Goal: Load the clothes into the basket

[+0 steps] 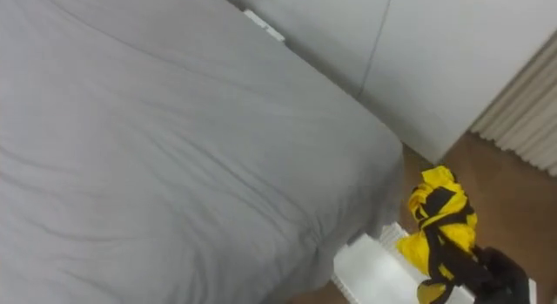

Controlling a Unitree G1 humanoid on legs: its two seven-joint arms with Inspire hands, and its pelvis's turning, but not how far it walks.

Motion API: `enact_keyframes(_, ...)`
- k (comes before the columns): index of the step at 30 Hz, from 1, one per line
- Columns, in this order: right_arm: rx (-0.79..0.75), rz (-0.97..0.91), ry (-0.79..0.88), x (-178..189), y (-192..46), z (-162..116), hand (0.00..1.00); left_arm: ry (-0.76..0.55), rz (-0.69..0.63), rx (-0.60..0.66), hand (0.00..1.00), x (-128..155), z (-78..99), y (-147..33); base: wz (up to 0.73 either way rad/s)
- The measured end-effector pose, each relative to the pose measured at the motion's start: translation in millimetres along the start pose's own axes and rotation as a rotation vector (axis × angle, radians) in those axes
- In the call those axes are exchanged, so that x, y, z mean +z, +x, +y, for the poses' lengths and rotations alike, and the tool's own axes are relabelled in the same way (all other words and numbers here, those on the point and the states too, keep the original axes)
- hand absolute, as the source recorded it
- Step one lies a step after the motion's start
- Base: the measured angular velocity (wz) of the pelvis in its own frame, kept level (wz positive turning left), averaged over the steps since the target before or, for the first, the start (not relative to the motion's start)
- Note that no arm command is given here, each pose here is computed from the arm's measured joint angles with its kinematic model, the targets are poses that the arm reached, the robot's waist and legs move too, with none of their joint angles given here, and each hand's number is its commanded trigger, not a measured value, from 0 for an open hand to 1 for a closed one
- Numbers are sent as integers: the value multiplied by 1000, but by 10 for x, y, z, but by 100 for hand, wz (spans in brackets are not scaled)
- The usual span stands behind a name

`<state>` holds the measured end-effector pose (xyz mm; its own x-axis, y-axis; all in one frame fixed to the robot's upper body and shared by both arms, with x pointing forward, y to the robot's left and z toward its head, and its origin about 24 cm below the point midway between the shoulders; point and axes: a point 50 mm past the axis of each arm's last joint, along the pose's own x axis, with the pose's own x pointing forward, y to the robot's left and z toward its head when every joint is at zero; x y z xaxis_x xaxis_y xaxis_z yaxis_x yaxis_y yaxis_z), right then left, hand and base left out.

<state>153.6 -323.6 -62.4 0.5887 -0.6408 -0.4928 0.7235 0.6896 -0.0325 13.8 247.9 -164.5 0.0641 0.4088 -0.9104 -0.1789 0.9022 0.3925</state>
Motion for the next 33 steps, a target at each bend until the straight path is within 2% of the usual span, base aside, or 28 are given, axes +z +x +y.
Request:
enact_keyframes(5, -15, -37, -18, 93, 65, 50, 100, 15, -86, -13, 0, 255, -44, 8, -12)
enact_keyframes(13, -60, 38, 79, 14, 195, 279, 100, -2, -163, -60, 0, 436, -106, -3, 3)
enact_keyframes(14, -60, 44, 94, 9, 196, 286, 86, -10, -168, -63, 0, 446, -111, -5, 0)
enact_keyframes(15, -58, 52, 120, 3, 196, 303, 50, -28, -177, -67, 0, 466, -118, -8, 10)
enact_keyframes(16, -55, 61, 142, -2, 197, 318, 5, -41, -190, -70, 0, 490, -124, -12, 18)
enact_keyframes(17, -57, 66, 156, -9, 197, 316, 0, -42, -194, -71, 0, 508, -131, -14, 26)
enact_keyframes(27, -76, 94, 265, -40, 222, 341, 0, -50, -212, -77, 0, 575, -177, -29, 7)
enact_keyframes(33, -69, 76, 271, -40, 227, 322, 0, -39, -218, -76, 0, 571, -201, -35, 2)
